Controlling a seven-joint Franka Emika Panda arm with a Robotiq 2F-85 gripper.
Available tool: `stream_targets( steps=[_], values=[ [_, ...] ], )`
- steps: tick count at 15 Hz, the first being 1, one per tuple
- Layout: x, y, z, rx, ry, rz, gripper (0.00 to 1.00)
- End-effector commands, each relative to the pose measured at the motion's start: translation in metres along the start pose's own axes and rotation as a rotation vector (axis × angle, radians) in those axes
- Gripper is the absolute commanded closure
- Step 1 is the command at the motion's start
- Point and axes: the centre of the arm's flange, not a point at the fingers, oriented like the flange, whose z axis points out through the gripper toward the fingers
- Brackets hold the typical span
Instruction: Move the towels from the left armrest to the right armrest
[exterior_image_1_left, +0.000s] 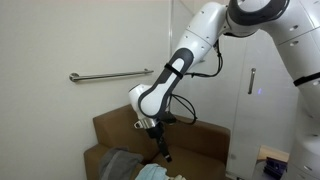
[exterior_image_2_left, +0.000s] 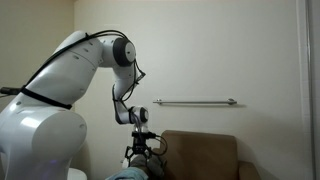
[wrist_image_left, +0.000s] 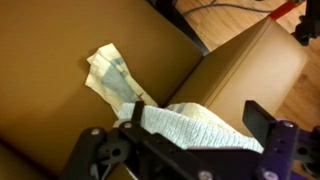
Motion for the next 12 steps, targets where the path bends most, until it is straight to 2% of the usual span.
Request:
stream_targets(
  steps=[1,4,7,10,12],
  values=[
    [-0.004,-0.026,0.026,0.005,-0.05,-0.192,0.0],
    [-0.002,-0.05,0.038,-0.012,-0.078,-0.336,0.0],
    [0.005,-0.066,0.044,-0.092,-0.044,-0.408,0.0],
    [0.016,-0.085,0.045,-0.193,0.047,-0.347,0.0],
    [0.009,-0.095,0.031,-0.247,0.044,-0.245,0.0]
  ],
)
